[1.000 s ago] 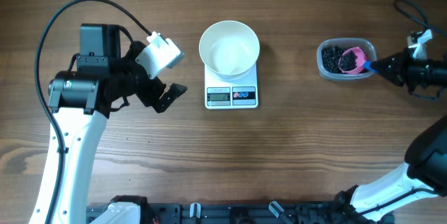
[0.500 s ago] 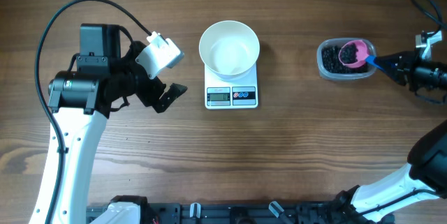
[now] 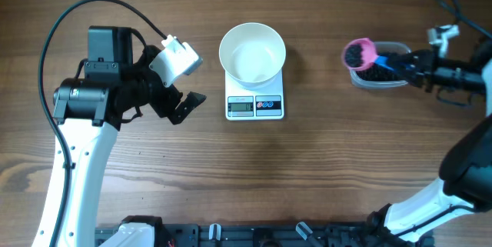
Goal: Scoop item into bowl and weigh 150g on scale
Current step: 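Carry the filled scoop with the right gripper over the white bowl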
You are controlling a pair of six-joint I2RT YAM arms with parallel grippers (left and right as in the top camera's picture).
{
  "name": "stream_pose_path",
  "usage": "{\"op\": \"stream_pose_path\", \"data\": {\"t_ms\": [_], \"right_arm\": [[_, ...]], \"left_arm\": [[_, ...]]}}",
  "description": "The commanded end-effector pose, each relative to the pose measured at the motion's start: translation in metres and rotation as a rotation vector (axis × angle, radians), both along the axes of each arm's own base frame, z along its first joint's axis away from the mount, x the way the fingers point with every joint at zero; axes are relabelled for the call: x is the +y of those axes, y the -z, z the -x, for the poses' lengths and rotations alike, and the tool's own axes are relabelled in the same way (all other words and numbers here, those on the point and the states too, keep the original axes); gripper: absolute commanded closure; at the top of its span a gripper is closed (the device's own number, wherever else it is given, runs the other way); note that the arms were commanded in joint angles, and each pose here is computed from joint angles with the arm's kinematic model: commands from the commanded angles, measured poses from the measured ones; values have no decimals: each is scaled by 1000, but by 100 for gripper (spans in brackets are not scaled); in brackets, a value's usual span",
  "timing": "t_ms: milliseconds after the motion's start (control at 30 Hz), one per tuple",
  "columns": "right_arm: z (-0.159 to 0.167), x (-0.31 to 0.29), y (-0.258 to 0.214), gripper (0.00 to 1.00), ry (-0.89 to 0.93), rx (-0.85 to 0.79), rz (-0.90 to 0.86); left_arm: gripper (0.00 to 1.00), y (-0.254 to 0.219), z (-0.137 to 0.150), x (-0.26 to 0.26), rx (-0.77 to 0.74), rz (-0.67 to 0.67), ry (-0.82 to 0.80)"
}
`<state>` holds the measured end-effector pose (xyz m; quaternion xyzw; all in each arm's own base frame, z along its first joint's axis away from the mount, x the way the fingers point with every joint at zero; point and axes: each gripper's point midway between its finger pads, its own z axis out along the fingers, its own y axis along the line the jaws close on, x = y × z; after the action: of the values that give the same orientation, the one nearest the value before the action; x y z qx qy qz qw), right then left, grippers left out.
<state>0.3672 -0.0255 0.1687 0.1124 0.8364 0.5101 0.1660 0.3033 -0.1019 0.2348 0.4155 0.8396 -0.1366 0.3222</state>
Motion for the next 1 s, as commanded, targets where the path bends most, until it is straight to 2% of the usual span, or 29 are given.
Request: {"op": "stream_pose_path", "data": {"t_ms": [0,233,500,967], "right_arm": [[-15,33,-30,96,-80,-80,-8],[-38,106,-63,96,-224,-133,34],[-50,163,-81,96,-294,-175,19],[-53,199,-82,96,-351,-233,50]], "left_arm": [[0,5,0,1,17,0,-9],[0,5,0,1,16,-1,-9],[0,5,0,1,16,-1,-9],[0,5,0,1,17,0,-9]]}}
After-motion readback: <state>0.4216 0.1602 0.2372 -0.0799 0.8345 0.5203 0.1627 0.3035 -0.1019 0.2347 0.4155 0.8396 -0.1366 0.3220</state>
